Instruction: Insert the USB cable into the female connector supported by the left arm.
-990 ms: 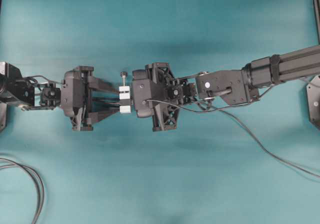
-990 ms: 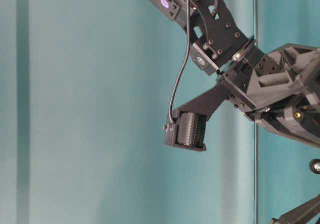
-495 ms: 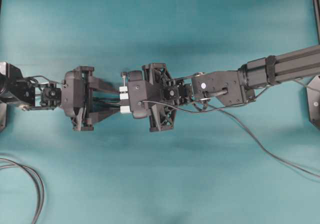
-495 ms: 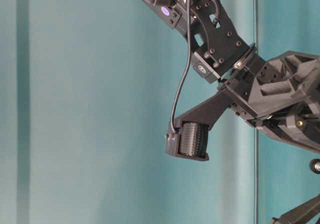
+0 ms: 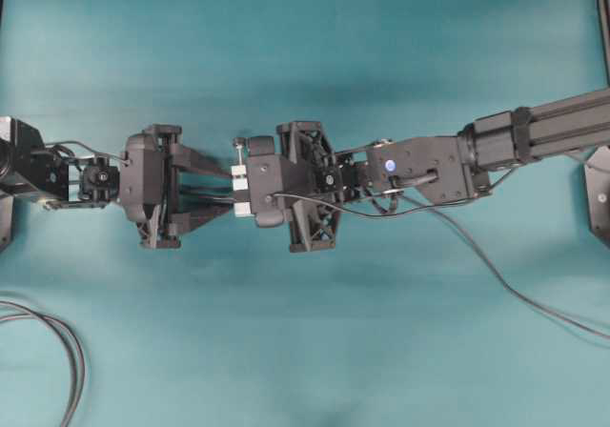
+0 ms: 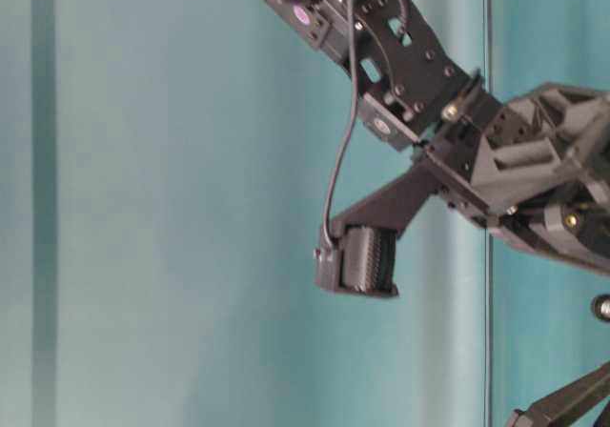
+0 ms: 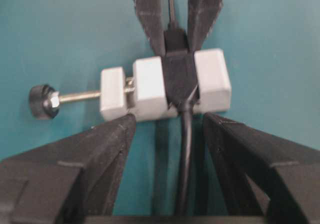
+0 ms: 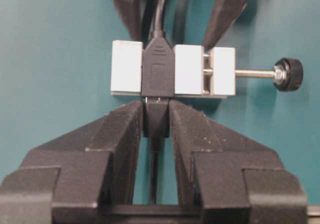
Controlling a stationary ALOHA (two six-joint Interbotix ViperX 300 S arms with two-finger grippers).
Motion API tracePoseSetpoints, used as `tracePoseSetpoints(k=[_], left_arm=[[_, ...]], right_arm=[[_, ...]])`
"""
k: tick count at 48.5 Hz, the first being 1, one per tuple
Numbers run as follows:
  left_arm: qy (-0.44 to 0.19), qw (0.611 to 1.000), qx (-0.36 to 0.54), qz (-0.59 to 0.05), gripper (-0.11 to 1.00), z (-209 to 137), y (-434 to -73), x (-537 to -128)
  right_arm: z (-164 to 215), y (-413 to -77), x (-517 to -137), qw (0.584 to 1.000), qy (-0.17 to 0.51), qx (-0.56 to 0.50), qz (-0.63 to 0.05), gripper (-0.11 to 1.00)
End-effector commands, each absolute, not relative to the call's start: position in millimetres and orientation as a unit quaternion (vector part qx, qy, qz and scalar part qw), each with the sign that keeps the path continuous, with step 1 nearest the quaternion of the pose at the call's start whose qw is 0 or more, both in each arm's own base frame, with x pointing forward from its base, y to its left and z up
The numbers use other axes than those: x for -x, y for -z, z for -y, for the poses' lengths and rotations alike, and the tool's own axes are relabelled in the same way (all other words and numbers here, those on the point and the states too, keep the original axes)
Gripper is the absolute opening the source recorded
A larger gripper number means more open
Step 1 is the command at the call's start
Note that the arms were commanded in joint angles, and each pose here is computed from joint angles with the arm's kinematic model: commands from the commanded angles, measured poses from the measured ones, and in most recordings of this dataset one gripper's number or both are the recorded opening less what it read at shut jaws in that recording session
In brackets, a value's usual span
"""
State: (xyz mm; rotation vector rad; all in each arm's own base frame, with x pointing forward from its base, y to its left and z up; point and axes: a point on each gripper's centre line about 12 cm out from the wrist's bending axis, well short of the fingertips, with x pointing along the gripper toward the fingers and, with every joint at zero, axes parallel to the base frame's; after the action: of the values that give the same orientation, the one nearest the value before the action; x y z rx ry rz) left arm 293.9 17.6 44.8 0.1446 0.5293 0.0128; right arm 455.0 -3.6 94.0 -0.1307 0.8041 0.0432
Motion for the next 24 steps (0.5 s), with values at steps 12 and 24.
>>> tracePoseSetpoints(k=[12,24], left_arm=[[-0.015,0.964,-0.070,-0.258,0.69,-22,-67,-288],[-0.006,0.958,-0.062,-0.279,0.69,-13,-89,-260]], right_arm=[[1,-131,-433,0.930,-0.009,0.032,-0.365,0.76],[1,-155,-386,0.934,-0.006,0.028,-0.356,0.74]])
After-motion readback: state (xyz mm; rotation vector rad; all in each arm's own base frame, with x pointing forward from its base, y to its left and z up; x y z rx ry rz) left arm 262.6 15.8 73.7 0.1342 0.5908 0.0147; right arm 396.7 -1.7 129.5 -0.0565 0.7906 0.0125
